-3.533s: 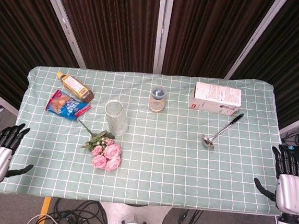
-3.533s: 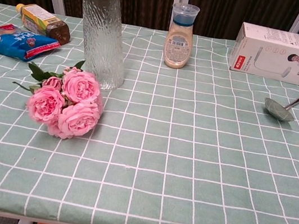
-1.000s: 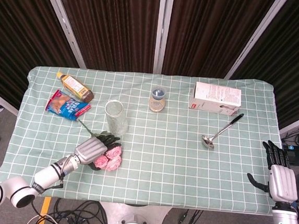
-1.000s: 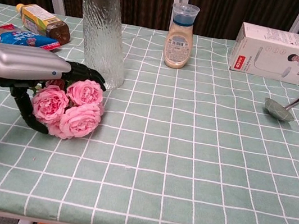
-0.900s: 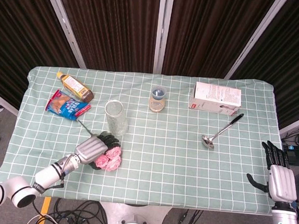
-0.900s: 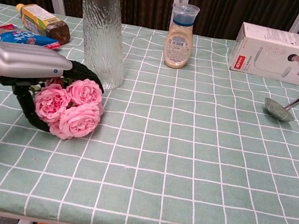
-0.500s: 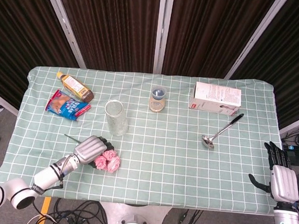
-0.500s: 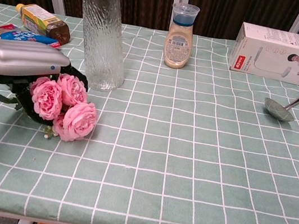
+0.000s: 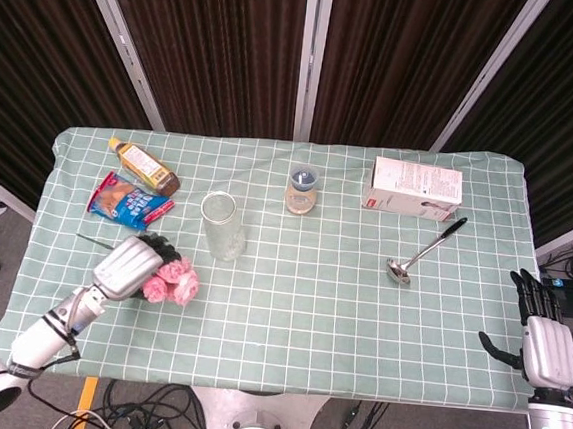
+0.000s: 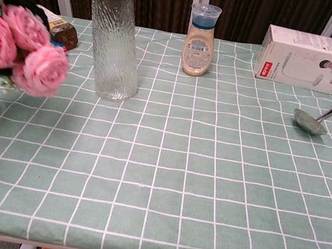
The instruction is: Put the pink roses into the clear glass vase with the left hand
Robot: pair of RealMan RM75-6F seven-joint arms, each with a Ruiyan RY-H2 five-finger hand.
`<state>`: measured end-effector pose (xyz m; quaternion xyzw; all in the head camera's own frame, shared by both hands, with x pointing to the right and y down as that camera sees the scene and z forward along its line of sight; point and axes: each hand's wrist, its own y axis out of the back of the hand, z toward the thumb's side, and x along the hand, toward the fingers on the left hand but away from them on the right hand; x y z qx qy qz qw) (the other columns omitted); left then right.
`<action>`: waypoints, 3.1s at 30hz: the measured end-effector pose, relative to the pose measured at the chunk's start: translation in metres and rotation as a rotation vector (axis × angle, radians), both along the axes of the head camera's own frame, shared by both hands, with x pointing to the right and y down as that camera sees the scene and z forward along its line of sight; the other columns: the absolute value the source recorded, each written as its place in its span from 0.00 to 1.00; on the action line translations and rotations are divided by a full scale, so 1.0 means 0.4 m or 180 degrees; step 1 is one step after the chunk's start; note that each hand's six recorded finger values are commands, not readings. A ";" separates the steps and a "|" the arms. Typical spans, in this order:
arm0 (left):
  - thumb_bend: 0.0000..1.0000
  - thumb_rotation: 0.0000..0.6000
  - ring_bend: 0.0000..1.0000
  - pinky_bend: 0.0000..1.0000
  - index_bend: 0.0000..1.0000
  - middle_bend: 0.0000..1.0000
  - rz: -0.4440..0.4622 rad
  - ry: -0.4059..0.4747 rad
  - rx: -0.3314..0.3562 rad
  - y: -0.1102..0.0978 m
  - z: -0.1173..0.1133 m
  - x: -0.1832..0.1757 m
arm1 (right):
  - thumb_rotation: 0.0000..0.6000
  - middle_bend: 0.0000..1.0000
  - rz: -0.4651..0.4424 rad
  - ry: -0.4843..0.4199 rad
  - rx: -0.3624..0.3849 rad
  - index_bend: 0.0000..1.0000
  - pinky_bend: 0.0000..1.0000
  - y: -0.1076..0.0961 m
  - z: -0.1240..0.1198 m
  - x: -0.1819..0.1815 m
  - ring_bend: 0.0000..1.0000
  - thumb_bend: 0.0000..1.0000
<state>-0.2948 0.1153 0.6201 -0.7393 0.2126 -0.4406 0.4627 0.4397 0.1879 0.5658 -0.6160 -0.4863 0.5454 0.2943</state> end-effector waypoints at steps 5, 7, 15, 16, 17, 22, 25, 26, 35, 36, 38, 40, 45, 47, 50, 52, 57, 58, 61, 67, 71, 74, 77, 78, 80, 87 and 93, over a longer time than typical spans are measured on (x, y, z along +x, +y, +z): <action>0.21 1.00 0.40 0.56 0.47 0.44 -0.0445 -0.0153 0.0467 -0.084 -0.099 -0.108 | 1.00 0.00 -0.0120 -0.0034 0.0064 0.00 0.00 -0.003 -0.005 -0.009 0.00 0.12; 0.21 1.00 0.40 0.56 0.48 0.44 -0.0530 -0.0122 0.0654 -0.108 -0.131 -0.121 | 1.00 0.00 -0.0160 -0.0064 0.0095 0.00 0.00 -0.003 -0.006 -0.013 0.00 0.13; 0.21 1.00 0.40 0.56 0.48 0.45 -0.1016 0.0710 0.1717 -0.200 -0.288 -0.129 | 1.00 0.00 -0.0174 -0.0132 0.0115 0.00 0.00 0.000 -0.002 -0.017 0.00 0.13; 0.22 1.00 0.40 0.56 0.48 0.45 -0.1095 0.0894 0.1794 -0.205 -0.303 -0.128 | 1.00 0.00 -0.0170 -0.0135 0.0109 0.00 0.00 0.001 -0.001 -0.016 0.00 0.13; 0.22 1.00 0.40 0.56 0.48 0.45 -0.1201 0.1157 0.1852 -0.211 -0.319 -0.125 | 1.00 0.00 -0.0167 -0.0137 0.0100 0.00 0.00 0.001 0.000 -0.015 0.00 0.13; 0.22 1.00 0.40 0.56 0.49 0.45 -0.1647 0.2370 0.1814 -0.228 -0.363 -0.113 | 1.00 0.00 -0.0131 -0.0153 -0.0017 0.00 0.00 0.006 0.018 -0.008 0.00 0.13; 0.21 1.00 0.40 0.56 0.49 0.45 -0.1932 0.3166 0.1650 -0.240 -0.382 -0.106 | 1.00 0.00 -0.0130 -0.0162 -0.0067 0.00 0.00 0.004 0.028 -0.005 0.00 0.13; 0.21 1.00 0.40 0.56 0.49 0.45 -0.2056 0.3476 0.1573 -0.246 -0.388 -0.106 | 1.00 0.00 -0.0135 -0.0164 -0.0071 0.00 0.00 0.004 0.030 -0.005 0.00 0.13; 0.21 1.00 0.40 0.56 0.47 0.45 -0.2940 0.5045 0.0305 -0.260 -0.353 -0.060 | 1.00 0.00 -0.0145 -0.0231 -0.0042 0.00 0.00 0.002 0.039 0.002 0.00 0.13; 0.21 1.00 0.40 0.56 0.47 0.45 -0.2998 0.5140 0.0161 -0.259 -0.347 -0.054 | 1.00 0.00 -0.0146 -0.0228 -0.0032 0.00 0.00 0.002 0.038 0.004 0.00 0.13; 0.21 1.00 0.40 0.56 0.47 0.45 -0.3104 0.5292 -0.0139 -0.257 -0.333 -0.040 | 1.00 0.00 -0.0144 -0.0221 -0.0016 0.00 0.00 0.002 0.037 0.008 0.00 0.13; 0.21 1.00 0.40 0.56 0.47 0.45 -0.3158 0.5370 -0.0329 -0.256 -0.323 -0.030 | 1.00 0.00 -0.0132 -0.0227 -0.0008 0.00 0.00 0.003 0.039 0.009 0.00 0.13; 0.21 1.00 0.40 0.56 0.46 0.45 -0.3173 0.5508 -0.0541 -0.256 -0.305 0.005 | 1.00 0.00 -0.0133 -0.0228 -0.0037 0.00 0.00 0.006 0.047 0.007 0.00 0.13; 0.21 1.00 0.40 0.56 0.46 0.45 -0.3154 0.5521 -0.0601 -0.259 -0.295 0.027 | 1.00 0.00 -0.0131 -0.0229 -0.0038 0.00 0.00 0.006 0.049 0.007 0.00 0.13; 0.21 1.00 0.40 0.56 0.46 0.45 -0.3139 0.5471 -0.0664 -0.266 -0.272 0.054 | 1.00 0.00 -0.0126 -0.0232 -0.0052 0.00 0.00 0.007 0.052 0.008 0.00 0.13; 0.21 1.00 0.40 0.56 0.46 0.45 -0.3144 0.5419 -0.0669 -0.272 -0.255 0.065 | 1.00 0.00 -0.0120 -0.0233 -0.0062 0.00 0.00 0.008 0.055 0.010 0.00 0.13; 0.21 1.00 0.40 0.56 0.47 0.45 -0.3215 0.5257 -0.0667 -0.283 -0.188 0.089 | 1.00 0.00 -0.0080 -0.0246 -0.0082 0.00 0.00 0.010 0.062 0.022 0.00 0.13; 0.21 1.00 0.40 0.56 0.47 0.45 -0.3232 0.5229 -0.0675 -0.283 -0.175 0.093 | 1.00 0.00 -0.0070 -0.0247 -0.0086 0.00 0.00 0.010 0.063 0.025 0.00 0.14; 0.21 1.00 0.40 0.56 0.47 0.45 -0.3261 0.5133 -0.0693 -0.278 -0.140 0.103 | 1.00 0.00 -0.0045 -0.0245 -0.0099 0.00 0.00 0.010 0.067 0.033 0.00 0.14; 0.21 1.00 0.40 0.56 0.47 0.45 -0.3177 0.4950 -0.0790 -0.253 -0.097 0.128 | 1.00 0.00 -0.0011 -0.0233 -0.0113 0.00 0.00 0.012 0.072 0.045 0.00 0.14; 0.21 1.00 0.40 0.56 0.47 0.45 -0.3135 0.4691 -0.0945 -0.217 -0.049 0.147 | 1.00 0.00 -0.0007 -0.0226 -0.0138 0.00 0.00 0.014 0.077 0.046 0.00 0.13; 0.21 1.00 0.39 0.56 0.46 0.44 -0.3076 0.4499 -0.1032 -0.189 -0.013 0.157 | 1.00 0.00 -0.0034 -0.0232 -0.0182 0.00 0.00 0.017 0.082 0.044 0.00 0.13; 0.15 1.00 0.30 0.45 0.35 0.34 -0.2977 0.4451 -0.1037 -0.179 -0.004 0.165 | 1.00 0.00 -0.0070 -0.0232 -0.0194 0.00 0.00 0.017 0.083 0.041 0.00 0.13; 0.10 1.00 0.22 0.37 0.28 0.24 -0.2930 0.4453 -0.1039 -0.177 -0.004 0.168 | 1.00 0.00 -0.0078 -0.0230 -0.0187 0.00 0.00 0.017 0.082 0.040 0.00 0.13; 0.03 1.00 0.08 0.23 0.16 0.07 -0.2792 0.4446 -0.1063 -0.173 -0.003 0.174 | 1.00 0.00 -0.0085 -0.0232 -0.0177 0.00 0.00 0.016 0.081 0.039 0.00 0.13; 0.00 1.00 0.00 0.09 0.06 0.00 -0.2561 0.4347 -0.1057 -0.157 0.011 0.154 | 1.00 0.00 -0.0067 -0.0228 -0.0164 0.00 0.00 0.015 0.082 0.040 0.00 0.13; 0.00 1.00 0.00 0.09 0.06 0.00 -0.2653 0.4420 -0.0910 -0.163 -0.003 0.104 | 1.00 0.00 -0.0047 -0.0220 -0.0159 0.00 0.00 0.016 0.082 0.045 0.00 0.13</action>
